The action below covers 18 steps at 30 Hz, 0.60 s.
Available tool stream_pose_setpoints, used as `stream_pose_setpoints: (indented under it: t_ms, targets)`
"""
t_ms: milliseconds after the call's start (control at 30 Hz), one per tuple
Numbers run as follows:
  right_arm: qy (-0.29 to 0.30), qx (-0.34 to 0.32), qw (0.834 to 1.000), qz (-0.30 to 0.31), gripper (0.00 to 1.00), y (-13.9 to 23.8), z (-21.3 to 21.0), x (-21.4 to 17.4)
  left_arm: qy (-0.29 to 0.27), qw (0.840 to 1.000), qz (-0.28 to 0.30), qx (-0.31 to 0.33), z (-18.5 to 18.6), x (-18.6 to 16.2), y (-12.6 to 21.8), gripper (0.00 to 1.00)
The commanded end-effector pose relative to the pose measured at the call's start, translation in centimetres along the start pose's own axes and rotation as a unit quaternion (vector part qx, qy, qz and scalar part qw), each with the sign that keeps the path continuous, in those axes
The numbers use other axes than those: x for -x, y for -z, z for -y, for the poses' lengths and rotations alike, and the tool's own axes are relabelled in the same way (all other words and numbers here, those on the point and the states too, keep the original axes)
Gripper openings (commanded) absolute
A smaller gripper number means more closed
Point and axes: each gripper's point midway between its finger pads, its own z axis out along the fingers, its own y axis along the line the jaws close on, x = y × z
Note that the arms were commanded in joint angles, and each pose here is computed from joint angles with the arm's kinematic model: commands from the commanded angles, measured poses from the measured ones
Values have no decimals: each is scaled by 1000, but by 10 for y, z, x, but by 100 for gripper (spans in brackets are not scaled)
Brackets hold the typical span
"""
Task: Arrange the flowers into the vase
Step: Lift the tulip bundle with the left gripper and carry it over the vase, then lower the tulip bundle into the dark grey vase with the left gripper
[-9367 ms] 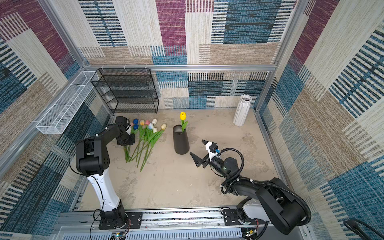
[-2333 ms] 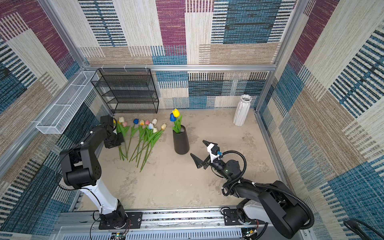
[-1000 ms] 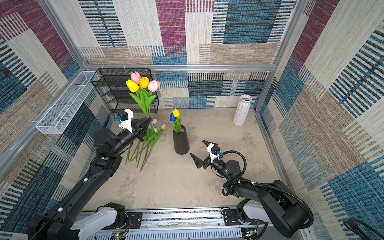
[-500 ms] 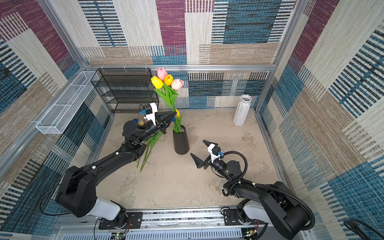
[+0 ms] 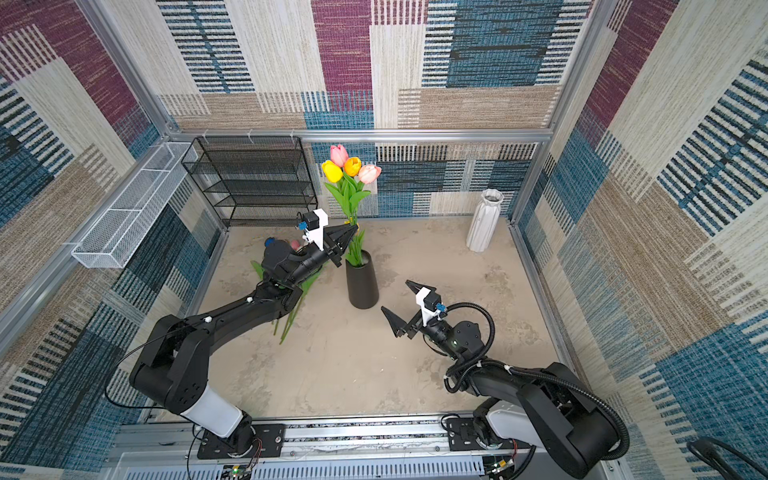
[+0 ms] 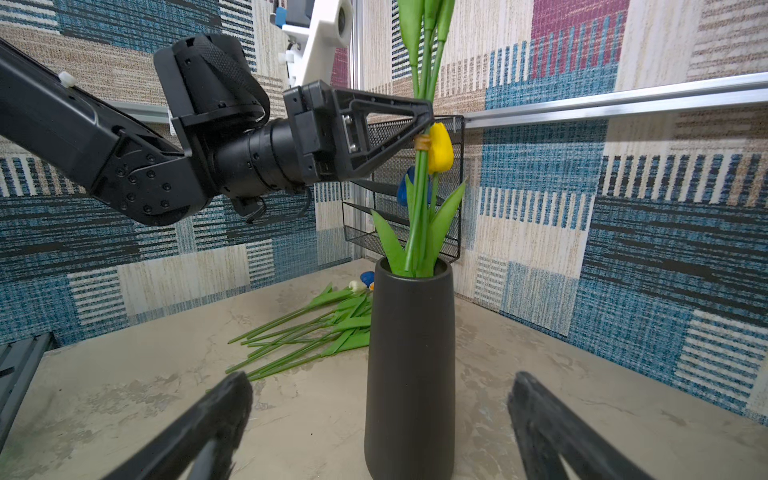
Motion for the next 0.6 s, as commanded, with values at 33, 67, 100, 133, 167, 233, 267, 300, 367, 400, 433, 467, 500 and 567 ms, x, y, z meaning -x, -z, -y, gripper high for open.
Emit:
stream_pose_setpoints:
  t_ms: [33,67,100,133,167,233,267,300,367,400,433,467,500,567]
  targets:
    - [5,-2,1000,17,100,0,1,8,-28,999,18,4,3,3,0,0]
    - [5,-2,1000,17,100,0,1,8,-33,999,14,6,5,1,-1,0]
    - [5,-2,1000,17,100,0,0,8,-38,999,10,9,6,-1,-1,0]
    - [5,-2,1000,17,100,0,0,8,-42,999,6,14,6,-3,-2,0]
    - [5,-2,1000,18,100,0,0,8,-45,999,2,18,6,-4,-2,0]
    - [5,0,1000,18,100,0,0,8,-45,999,-6,30,2,-8,-3,0]
    - [5,1,1000,18,100,0,-1,8,-47,998,-8,31,2,-9,-3,0]
    - [5,1,1000,18,100,0,-1,9,-49,998,-8,30,3,-9,-4,0]
    - [5,-1,1000,19,100,1,0,9,-53,998,-11,35,2,-12,-4,0]
    - [6,-1,1000,19,100,1,0,9,-52,998,-16,39,1,-15,-4,0]
    - [6,-1,1000,19,100,1,0,9,-52,998,-19,39,1,-18,-3,0]
    - [6,-1,1000,19,100,1,0,9,-51,998,-21,39,1,-21,-3,0]
    - [6,-1,1000,19,100,1,0,9,-51,998,-21,38,2,-23,-2,0]
    - [6,0,1000,19,100,0,0,9,-47,998,-19,37,2,-26,-1,0]
